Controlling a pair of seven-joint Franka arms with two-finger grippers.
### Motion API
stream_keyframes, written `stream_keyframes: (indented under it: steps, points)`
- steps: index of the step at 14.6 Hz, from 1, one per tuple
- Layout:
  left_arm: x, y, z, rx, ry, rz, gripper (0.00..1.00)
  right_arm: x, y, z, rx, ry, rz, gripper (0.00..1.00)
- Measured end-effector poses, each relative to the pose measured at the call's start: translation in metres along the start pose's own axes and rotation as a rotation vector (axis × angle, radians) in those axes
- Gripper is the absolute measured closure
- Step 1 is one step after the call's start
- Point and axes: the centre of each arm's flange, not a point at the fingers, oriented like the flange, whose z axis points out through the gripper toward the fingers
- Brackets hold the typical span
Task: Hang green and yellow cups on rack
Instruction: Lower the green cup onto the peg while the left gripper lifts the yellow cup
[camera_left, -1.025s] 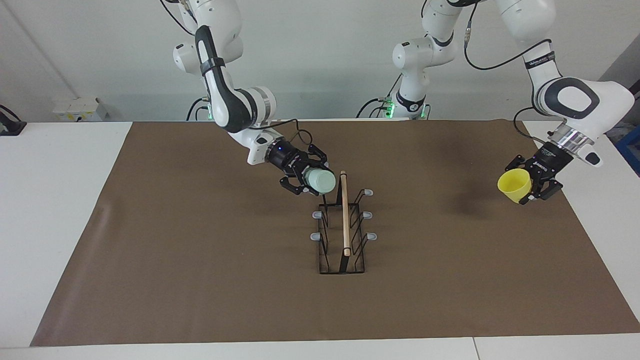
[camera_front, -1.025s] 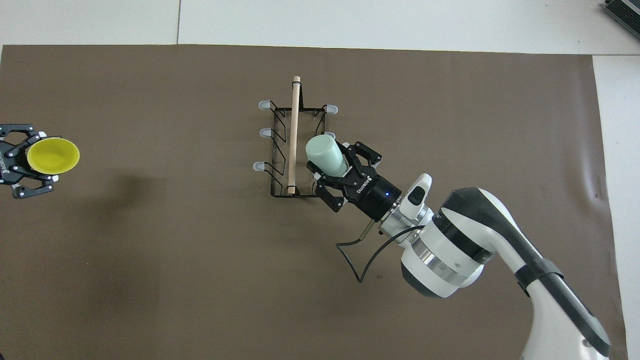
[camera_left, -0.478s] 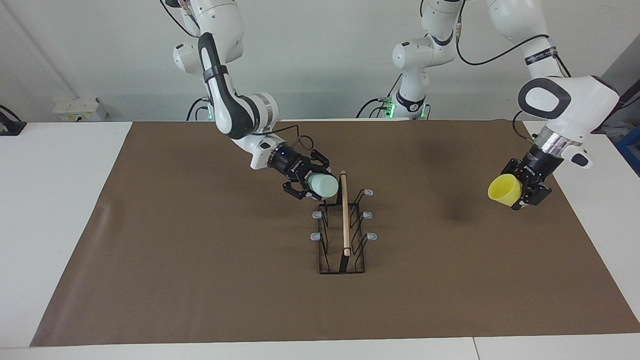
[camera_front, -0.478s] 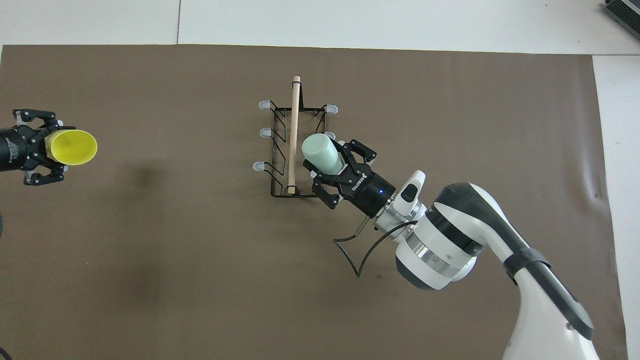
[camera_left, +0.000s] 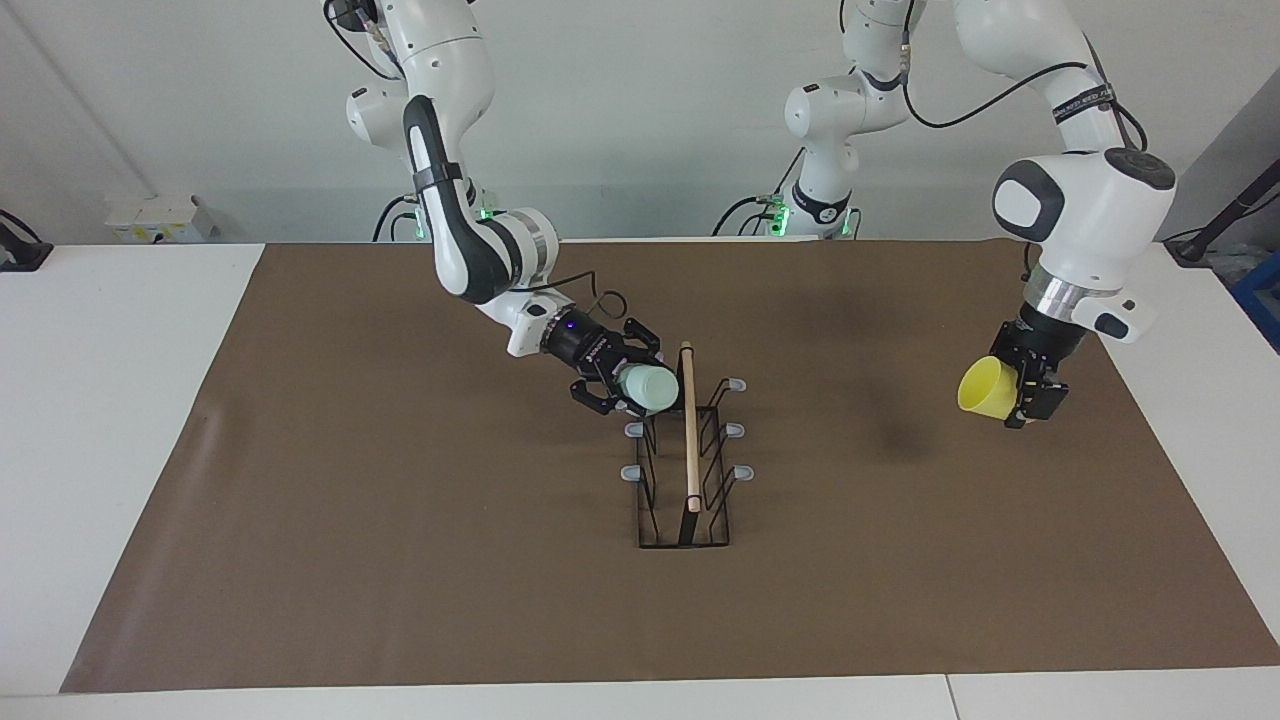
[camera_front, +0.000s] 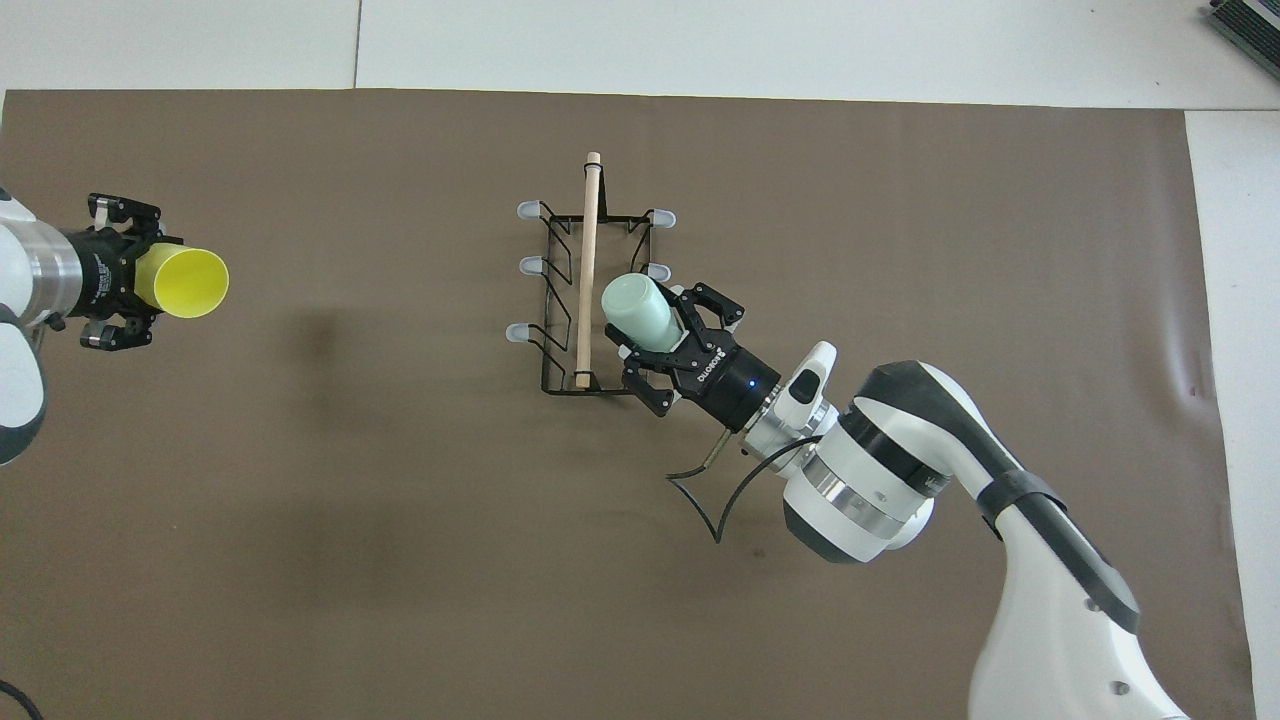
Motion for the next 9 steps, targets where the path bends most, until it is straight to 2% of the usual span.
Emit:
stream_keyframes:
  steps: [1, 2, 4, 5, 9]
  points:
    - [-0.013, 0.004, -0.001, -0.002, 0.036, 0.004, 0.32, 0.000, 0.000, 0.000, 0.000, 0.001, 0.000, 0.32]
    - [-0.025, 0.007, -0.002, -0.002, 0.064, 0.011, 0.32, 0.001, 0.000, 0.001, 0.000, 0.002, -0.001, 0.26]
    - [-0.050, 0.012, -0.003, -0.005, 0.120, 0.044, 0.32, 0.002, 0.000, 0.001, 0.001, 0.005, -0.002, 0.05]
    - [-0.065, 0.015, -0.004, -0.010, 0.147, 0.058, 0.32, 0.003, 0.000, 0.002, 0.001, 0.006, -0.003, 0.00]
    - [-0.127, 0.017, -0.005, -0.002, 0.237, 0.179, 0.32, 0.016, 0.001, 0.003, -0.004, 0.019, -0.014, 0.00]
